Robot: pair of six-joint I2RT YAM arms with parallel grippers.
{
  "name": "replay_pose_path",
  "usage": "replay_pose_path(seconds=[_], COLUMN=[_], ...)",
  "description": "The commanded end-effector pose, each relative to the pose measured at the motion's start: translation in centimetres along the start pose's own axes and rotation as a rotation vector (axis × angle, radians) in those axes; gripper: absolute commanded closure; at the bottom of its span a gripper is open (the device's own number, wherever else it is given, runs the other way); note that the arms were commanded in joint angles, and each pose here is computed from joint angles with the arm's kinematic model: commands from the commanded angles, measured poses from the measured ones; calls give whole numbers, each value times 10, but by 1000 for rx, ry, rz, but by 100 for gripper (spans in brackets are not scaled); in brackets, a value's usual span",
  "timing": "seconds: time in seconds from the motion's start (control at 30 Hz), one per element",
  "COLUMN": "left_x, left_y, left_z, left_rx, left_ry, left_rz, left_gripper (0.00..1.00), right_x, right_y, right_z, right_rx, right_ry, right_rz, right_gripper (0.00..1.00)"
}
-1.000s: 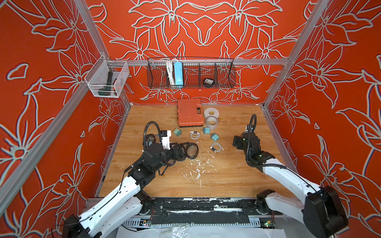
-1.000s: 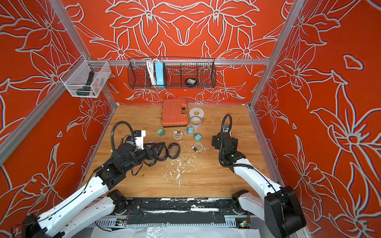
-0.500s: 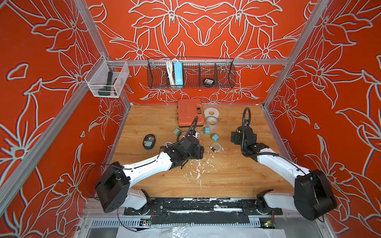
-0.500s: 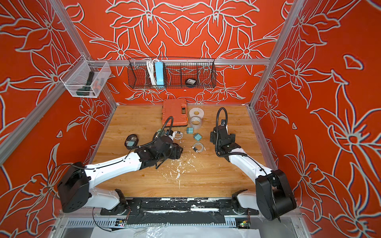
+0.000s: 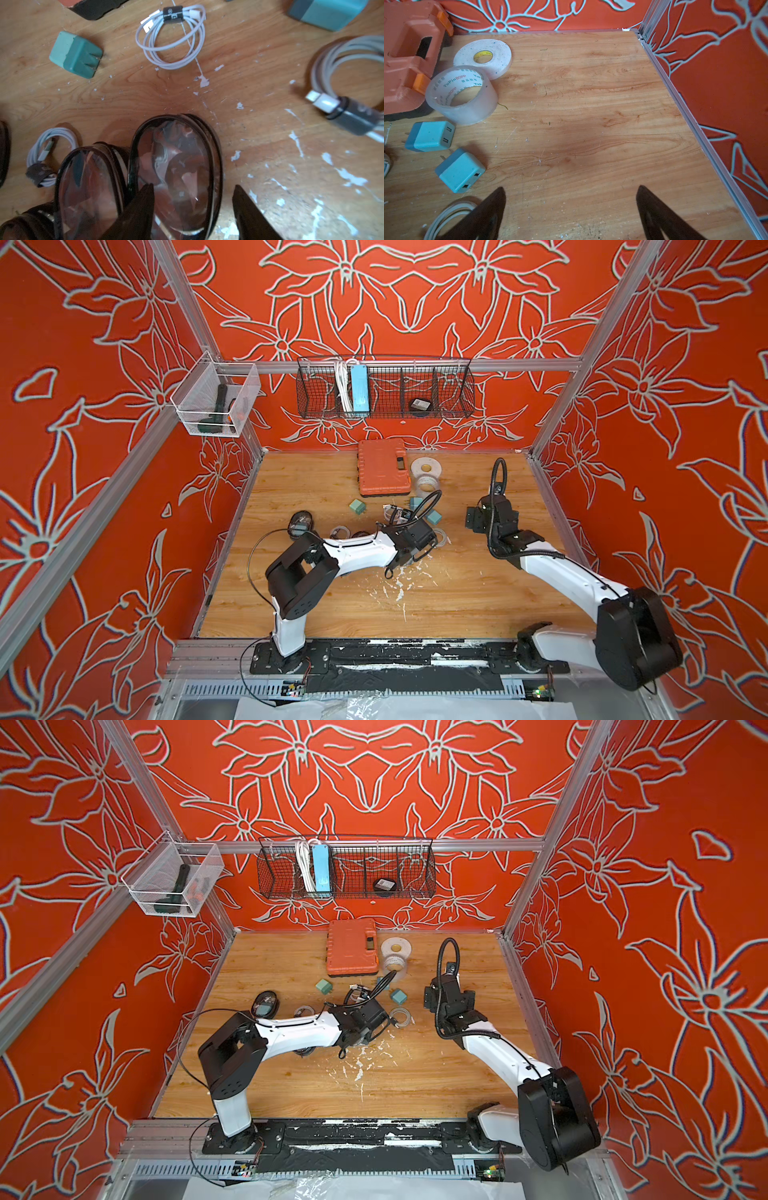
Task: Pack away charging kits
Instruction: Pick up the storage bag at the center of the board.
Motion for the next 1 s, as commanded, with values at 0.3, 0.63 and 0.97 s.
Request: replay_pose_path(seconds=[0.3, 0.63, 0.97], left_x=[-17, -15, 1], left_y=[3, 16, 22], left_z=[3, 0, 12], left_rx=[-63, -58, -11], left_ry=[146, 149, 160], left_rz=[37, 22, 120], left_gripper=[64, 97, 100], right_x=[-1, 0, -1], right_y=[-2, -1, -3], right_z=[0, 0, 3], right_rx=[8, 6, 10], right_ry=[7, 14, 25], right_rz=[8, 4, 14], right_gripper=[2, 2, 2])
Point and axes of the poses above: each gripper's point midway between its finger pads, its own x axis back along the fingers, its own z axis along the line the jaws close on, y = z × x, the point moved 4 cm from there along x, back along the fingers, and after that the axes turned 6 degrees about -x, right-handed, at the moved point
